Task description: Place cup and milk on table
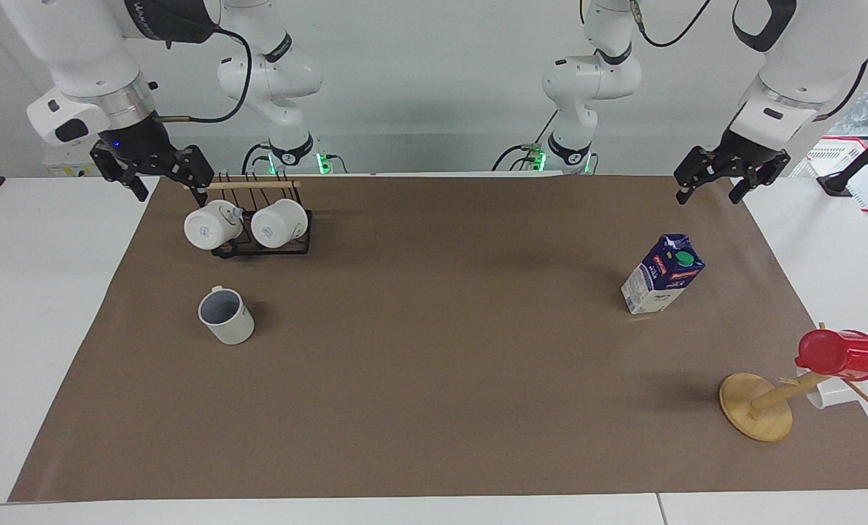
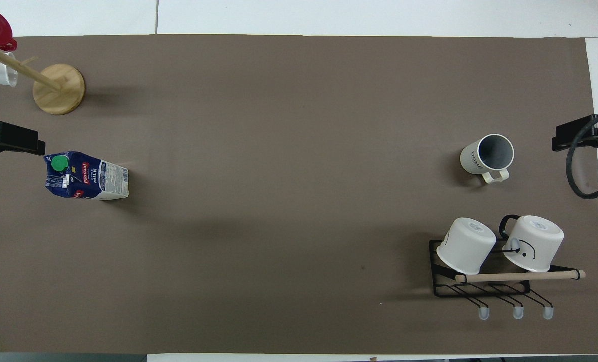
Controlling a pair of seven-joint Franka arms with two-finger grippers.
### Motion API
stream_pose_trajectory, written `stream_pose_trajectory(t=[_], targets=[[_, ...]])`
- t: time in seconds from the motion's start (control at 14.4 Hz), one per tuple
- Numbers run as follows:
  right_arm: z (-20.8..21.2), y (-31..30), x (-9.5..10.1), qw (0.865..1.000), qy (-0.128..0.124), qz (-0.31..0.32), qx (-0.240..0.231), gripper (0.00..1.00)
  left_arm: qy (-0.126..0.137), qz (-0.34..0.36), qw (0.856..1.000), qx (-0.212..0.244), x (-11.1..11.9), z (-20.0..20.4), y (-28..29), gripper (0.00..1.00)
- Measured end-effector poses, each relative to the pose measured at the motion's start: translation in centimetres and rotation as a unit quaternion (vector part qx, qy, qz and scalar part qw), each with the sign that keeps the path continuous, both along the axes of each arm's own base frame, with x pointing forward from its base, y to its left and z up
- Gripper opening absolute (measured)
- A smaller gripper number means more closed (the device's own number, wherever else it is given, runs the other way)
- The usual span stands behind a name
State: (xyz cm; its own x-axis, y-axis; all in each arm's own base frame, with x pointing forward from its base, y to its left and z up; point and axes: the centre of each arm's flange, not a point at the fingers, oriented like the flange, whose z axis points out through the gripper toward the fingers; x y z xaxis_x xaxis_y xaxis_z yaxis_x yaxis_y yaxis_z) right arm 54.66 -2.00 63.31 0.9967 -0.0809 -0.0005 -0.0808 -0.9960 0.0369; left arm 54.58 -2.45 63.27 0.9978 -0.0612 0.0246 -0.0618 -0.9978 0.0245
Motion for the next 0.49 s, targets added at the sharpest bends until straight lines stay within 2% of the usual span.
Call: stream_pose_trajectory(t=[0.49], targets=[[-0.23,-0.03,-0.01,1.000,0.002,0.000,0.000,1.00,-0.005,0.000,1.000,0.000,0.11,0.10,0.00,1.00]])
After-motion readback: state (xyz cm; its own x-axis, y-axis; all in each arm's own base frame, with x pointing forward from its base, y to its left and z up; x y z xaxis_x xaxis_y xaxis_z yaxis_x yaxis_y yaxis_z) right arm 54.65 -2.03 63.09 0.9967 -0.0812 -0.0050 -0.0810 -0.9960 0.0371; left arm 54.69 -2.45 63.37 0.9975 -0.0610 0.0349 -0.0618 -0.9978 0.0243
